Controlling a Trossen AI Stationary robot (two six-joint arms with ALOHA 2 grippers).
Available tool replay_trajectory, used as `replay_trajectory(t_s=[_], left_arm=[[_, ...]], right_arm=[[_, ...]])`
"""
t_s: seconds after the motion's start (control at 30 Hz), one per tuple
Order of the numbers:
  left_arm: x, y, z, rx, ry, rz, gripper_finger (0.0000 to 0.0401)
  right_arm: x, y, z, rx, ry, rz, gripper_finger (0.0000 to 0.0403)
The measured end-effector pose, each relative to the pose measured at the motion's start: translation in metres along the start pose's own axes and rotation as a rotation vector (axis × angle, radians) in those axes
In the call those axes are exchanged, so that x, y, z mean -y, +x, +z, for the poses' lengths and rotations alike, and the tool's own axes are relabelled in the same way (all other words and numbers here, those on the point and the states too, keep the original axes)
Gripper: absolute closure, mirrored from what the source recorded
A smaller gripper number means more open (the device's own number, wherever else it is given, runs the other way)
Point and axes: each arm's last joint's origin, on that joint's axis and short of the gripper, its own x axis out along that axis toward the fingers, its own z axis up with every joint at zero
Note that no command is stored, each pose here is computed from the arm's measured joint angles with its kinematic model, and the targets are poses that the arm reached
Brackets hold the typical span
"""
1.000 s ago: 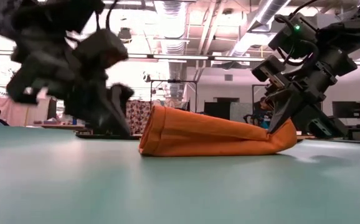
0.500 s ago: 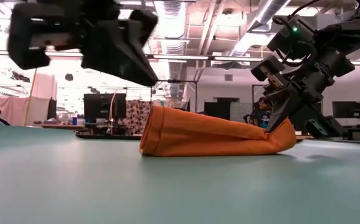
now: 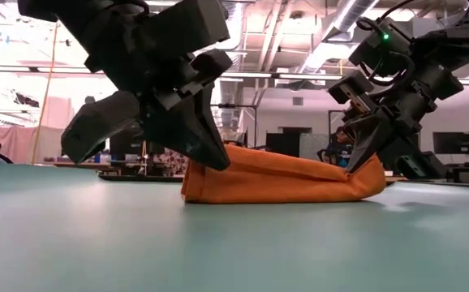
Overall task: Roll towel
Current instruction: Roll the orange towel
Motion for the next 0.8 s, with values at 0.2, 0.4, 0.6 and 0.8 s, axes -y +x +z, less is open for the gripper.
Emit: replay_trajectory(t_s=[0.2, 0.4, 0.6, 0.8], left_arm=[[-0.005, 0.001, -0.002, -0.023, -0.023, 0.039, 0.0401], [-0.016, 0.009, -0.014, -0.078, -0.092, 0.046, 0.0401], [-0.016, 0.017, -0.033, -0.097, -0.149, 0.019, 0.0401], [-0.01, 0.02, -0.043, -0.089, -0.188, 0.005, 0.0401]], right_arm=[[0.0, 0.0, 0.0, 0.005, -0.02, -0.001, 0.039], [-0.001, 0.0, 0.0, 0.015, -0.091, 0.002, 0.0363], [-0.001, 0.001, -0.002, 0.045, -0.134, -0.009, 0.0335], [-0.005, 0.001, -0.003, 0.098, -0.282, 0.007, 0.0331]])
